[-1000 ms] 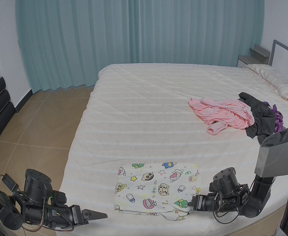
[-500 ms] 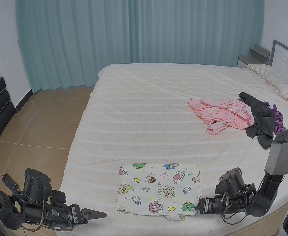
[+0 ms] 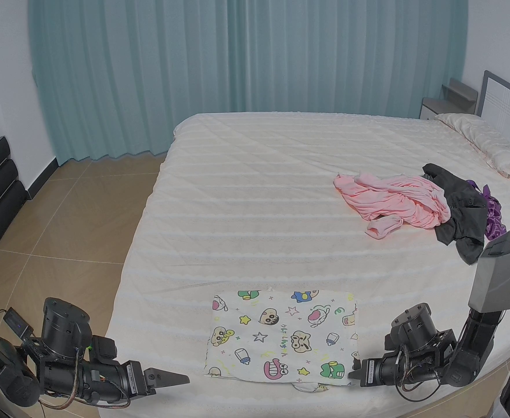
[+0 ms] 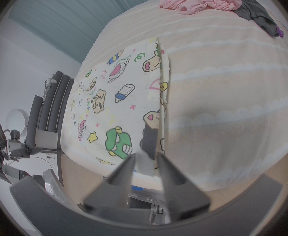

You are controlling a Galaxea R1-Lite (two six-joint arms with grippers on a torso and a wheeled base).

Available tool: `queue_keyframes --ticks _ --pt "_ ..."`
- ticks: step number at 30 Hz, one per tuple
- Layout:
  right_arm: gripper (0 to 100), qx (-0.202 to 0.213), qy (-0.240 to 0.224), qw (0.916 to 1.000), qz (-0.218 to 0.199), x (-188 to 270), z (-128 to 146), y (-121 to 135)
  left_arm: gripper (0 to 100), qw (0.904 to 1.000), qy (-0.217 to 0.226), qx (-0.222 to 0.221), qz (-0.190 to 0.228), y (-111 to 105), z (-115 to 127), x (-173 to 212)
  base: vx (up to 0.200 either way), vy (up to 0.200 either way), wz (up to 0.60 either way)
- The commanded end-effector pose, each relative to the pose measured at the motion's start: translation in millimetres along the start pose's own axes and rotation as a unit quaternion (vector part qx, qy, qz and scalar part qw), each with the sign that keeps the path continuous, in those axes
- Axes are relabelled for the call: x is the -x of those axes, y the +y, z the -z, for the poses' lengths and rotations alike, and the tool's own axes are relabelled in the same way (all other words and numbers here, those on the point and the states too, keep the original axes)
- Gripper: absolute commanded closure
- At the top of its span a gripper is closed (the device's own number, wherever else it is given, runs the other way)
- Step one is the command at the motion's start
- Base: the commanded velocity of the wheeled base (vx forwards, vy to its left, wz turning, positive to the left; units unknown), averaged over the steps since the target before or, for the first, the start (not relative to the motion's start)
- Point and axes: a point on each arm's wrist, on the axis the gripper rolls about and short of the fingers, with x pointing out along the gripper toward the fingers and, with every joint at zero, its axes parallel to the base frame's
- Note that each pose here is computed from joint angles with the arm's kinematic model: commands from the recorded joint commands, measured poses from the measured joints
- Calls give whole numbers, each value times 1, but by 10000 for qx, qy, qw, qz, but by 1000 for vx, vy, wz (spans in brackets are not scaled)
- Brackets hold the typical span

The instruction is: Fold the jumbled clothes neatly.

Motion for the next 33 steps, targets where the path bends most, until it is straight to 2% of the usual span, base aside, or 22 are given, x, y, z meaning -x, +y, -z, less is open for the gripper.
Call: queue_keyframes --ticks 1,5,7,11,14,15,20,21,27,33 --pt "0 3 -82 10000 4 0 -3 -3 0 9997 -229 20 -11 -3 -10 -2 0 0 0" --pt "0 -84 -556 9984 72 6 -20 -5 0 9979 -627 35 -142 -9 -36 -18 0 0 0" --pt "0 -153 -867 9961 58 4 -35 -4 0 9947 -982 -55 -308 -12 -57 -35 0 0 0" --pt "0 -205 -1002 9947 47 -11 -52 -1 0 9875 -1052 -841 -824 -2 -79 -77 0 0 0" --pt "0 -190 -958 9951 166 -27 -51 -1 0 9832 -1017 -1122 -1018 6 -84 -97 0 0 0" --pt "0 -189 -1038 9937 377 -42 -55 -1 0 9808 -1035 -1267 -1058 11 -88 -113 0 0 0" --pt "0 -151 -1024 9934 489 -61 -57 -2 0 9794 -1160 -1388 -895 13 -92 -128 0 0 0" --pt "0 -59 -1065 9935 392 -67 -61 7 0 9784 -1109 -1549 -806 8 -90 -140 0 0 0" --pt "0 -62 -1169 9926 314 -79 -71 9 0 9766 -1145 -1702 -642 -4 -95 -155 0 0 0" --pt "0 -56 -1193 9925 252 -80 -72 10 0 9772 -937 -1796 -630 -11 -94 -174 0 0 0"
